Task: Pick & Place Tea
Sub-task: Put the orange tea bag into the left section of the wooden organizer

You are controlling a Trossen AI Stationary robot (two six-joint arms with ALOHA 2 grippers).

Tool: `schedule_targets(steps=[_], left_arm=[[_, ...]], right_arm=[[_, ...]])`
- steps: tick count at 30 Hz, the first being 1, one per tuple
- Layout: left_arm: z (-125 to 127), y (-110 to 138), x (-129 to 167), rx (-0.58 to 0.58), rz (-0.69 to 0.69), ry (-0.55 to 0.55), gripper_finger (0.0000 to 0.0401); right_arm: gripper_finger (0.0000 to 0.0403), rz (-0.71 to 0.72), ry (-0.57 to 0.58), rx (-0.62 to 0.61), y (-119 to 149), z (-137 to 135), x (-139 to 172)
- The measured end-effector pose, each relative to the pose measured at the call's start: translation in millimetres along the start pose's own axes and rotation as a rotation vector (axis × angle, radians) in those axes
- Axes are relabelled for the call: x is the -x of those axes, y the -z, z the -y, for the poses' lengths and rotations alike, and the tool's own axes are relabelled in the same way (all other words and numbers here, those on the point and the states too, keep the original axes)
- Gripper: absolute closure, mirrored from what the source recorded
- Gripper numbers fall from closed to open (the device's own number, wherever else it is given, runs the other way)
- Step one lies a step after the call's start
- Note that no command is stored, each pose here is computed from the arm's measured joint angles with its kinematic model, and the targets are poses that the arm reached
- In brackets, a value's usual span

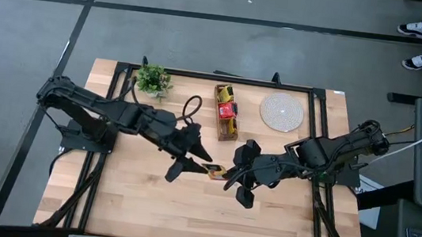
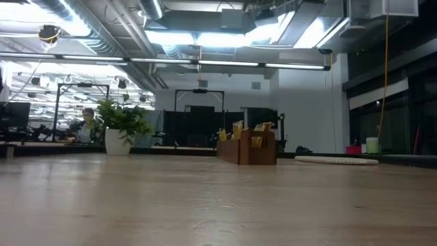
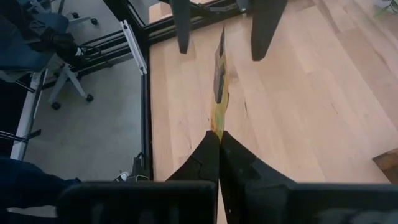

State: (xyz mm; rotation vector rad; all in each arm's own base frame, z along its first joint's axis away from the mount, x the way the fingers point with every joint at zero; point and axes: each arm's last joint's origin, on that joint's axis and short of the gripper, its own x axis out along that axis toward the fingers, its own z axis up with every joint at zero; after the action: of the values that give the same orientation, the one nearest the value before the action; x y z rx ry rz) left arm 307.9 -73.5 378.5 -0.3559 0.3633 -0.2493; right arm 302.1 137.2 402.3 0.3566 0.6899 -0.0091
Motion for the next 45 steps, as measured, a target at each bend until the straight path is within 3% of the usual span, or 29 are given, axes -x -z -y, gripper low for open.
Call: schedule_targets(steps=[6,12,14,26,33,40,45], left_arm=[[0.0,0.0,-1.0,-0.024,0.002,0.003,0.0250],[0.6,0.2,-1.0,-0.058,-0.005,0.024,0.0372],[1.0,0.3,-0.9,-0.068,-0.009,0.036,0.0391],[-0.4,0.7,-1.0,-0.030,-0.001,-0.012,0.0399],[-5.5,1.6,-0.6,0.018,-0.002,-0.085,0.0399],[-20.0,-4.8,1.4,0.141,0.074,-0.216,0.0399],[-36.0,-10.3,4.9,0.285,0.175,-0.379,0.0399]], right_arm=[[0.0402,-0.001,-0.001,0.010,0.0,0.0,0.0],[0.0402,-0.001,-0.004,0.023,0.0,-0.2,0.0],[0.0402,-0.001,-0.004,0.023,0.0,-0.2,0.0],[0.0372,-0.002,-0.005,0.019,-0.2,-0.2,0.5],[0.0340,0.016,-0.020,0.016,-13.9,-3.6,25.6],[0.0331,0.003,-0.011,0.017,-27.8,-1.8,67.3],[0.0337,0.029,0.023,0.025,-33.0,0.1,86.0]])
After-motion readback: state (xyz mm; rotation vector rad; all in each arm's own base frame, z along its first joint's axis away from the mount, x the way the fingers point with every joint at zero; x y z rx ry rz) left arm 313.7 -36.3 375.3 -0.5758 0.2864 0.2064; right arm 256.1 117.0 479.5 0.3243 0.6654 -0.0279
